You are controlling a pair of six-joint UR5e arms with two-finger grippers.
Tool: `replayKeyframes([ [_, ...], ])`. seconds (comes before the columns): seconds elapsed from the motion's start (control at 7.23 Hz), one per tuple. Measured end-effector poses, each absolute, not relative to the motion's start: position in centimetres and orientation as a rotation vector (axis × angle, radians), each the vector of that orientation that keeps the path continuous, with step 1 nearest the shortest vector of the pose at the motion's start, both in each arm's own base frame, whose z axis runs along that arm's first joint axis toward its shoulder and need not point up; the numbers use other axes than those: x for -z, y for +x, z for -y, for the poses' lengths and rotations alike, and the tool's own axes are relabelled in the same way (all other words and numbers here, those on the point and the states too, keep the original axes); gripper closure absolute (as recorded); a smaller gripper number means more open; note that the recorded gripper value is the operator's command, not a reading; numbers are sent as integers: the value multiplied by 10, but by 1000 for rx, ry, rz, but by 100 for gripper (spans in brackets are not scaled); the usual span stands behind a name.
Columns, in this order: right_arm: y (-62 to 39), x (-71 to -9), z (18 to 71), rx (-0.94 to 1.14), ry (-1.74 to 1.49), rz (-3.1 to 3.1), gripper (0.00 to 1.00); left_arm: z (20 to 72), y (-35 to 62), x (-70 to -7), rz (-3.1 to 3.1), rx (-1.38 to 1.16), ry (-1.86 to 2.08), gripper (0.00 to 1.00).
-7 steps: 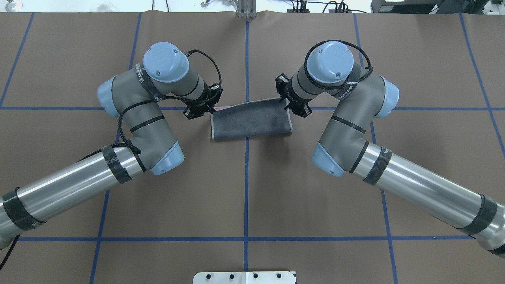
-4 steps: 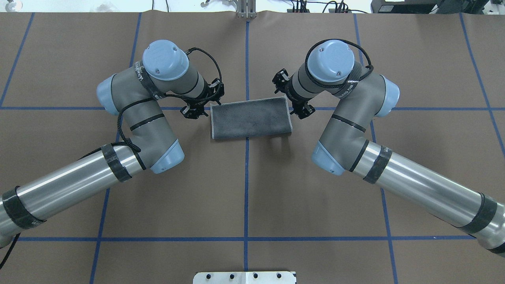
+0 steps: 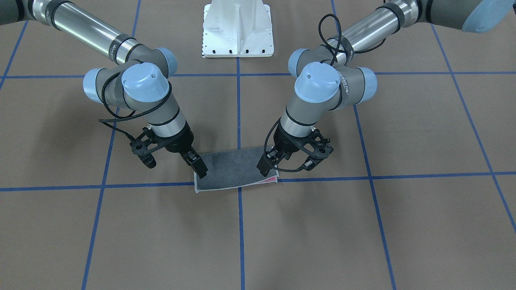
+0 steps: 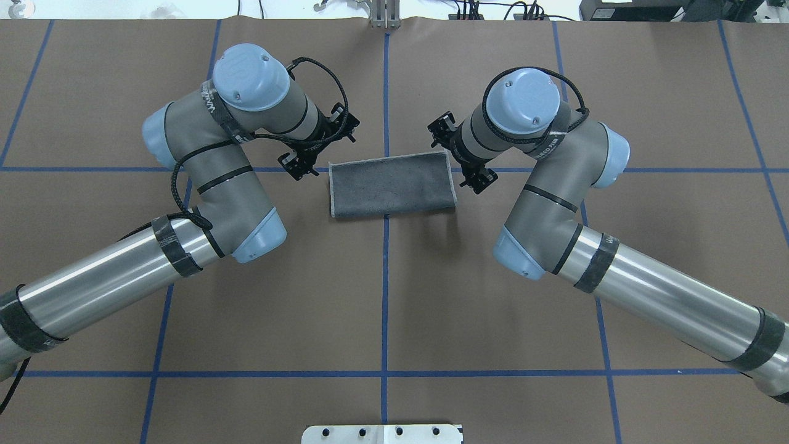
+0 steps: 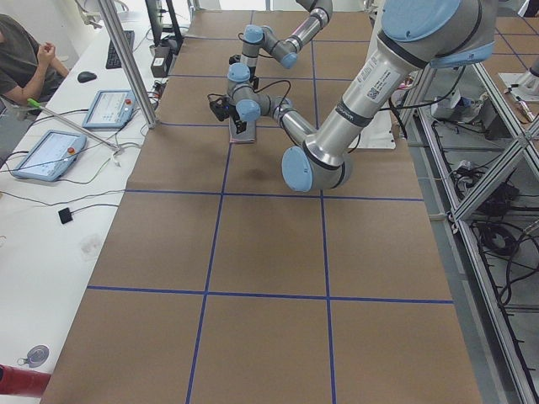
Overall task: Fold towel twice with both arms
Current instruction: 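Move the right gripper down to the folded towel's end nearest it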
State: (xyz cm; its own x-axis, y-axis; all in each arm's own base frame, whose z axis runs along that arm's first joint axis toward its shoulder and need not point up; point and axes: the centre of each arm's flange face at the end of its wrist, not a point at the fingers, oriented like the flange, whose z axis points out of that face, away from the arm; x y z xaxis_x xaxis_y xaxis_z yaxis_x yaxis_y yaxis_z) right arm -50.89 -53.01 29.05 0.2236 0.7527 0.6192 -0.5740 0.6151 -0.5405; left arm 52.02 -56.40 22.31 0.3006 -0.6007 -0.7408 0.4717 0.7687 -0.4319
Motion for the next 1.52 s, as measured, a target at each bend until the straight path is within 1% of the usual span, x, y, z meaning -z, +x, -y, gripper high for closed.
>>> replayKeyframes([
  [0.14, -510, -298, 520, -924, -225, 973, 15, 563, 519, -221, -1050, 716, -143, 0],
  [0.28, -512, -304, 512, -935, -240, 964, 17, 563, 519, -221, -1051, 718, -144, 0],
  [0.55, -522, -312, 500, -957, -272, 945, 19, 562, 519, -222, -1049, 720, -145, 0],
  [0.69, -526, -315, 496, -962, -281, 936, 22, 562, 519, -223, -1047, 721, -146, 0],
  [0.83, -529, -319, 493, -962, -286, 929, 23, 562, 519, -224, -1046, 721, -146, 0],
  [0.97, -530, -322, 492, -962, -287, 924, 30, 562, 519, -224, -1046, 721, -146, 0],
  [1.11, -530, -323, 491, -961, -287, 922, 40, 562, 519, -224, -1045, 721, -147, 0],
  [1.24, -531, -323, 491, -960, -287, 922, 57, 562, 519, -224, -1045, 722, -146, 0],
  [1.38, -531, -323, 491, -960, -287, 923, 73, 562, 519, -225, -1045, 722, -147, 0],
  [1.52, -531, -323, 491, -965, -288, 922, 94, 562, 520, -225, -1044, 723, -147, 0],
])
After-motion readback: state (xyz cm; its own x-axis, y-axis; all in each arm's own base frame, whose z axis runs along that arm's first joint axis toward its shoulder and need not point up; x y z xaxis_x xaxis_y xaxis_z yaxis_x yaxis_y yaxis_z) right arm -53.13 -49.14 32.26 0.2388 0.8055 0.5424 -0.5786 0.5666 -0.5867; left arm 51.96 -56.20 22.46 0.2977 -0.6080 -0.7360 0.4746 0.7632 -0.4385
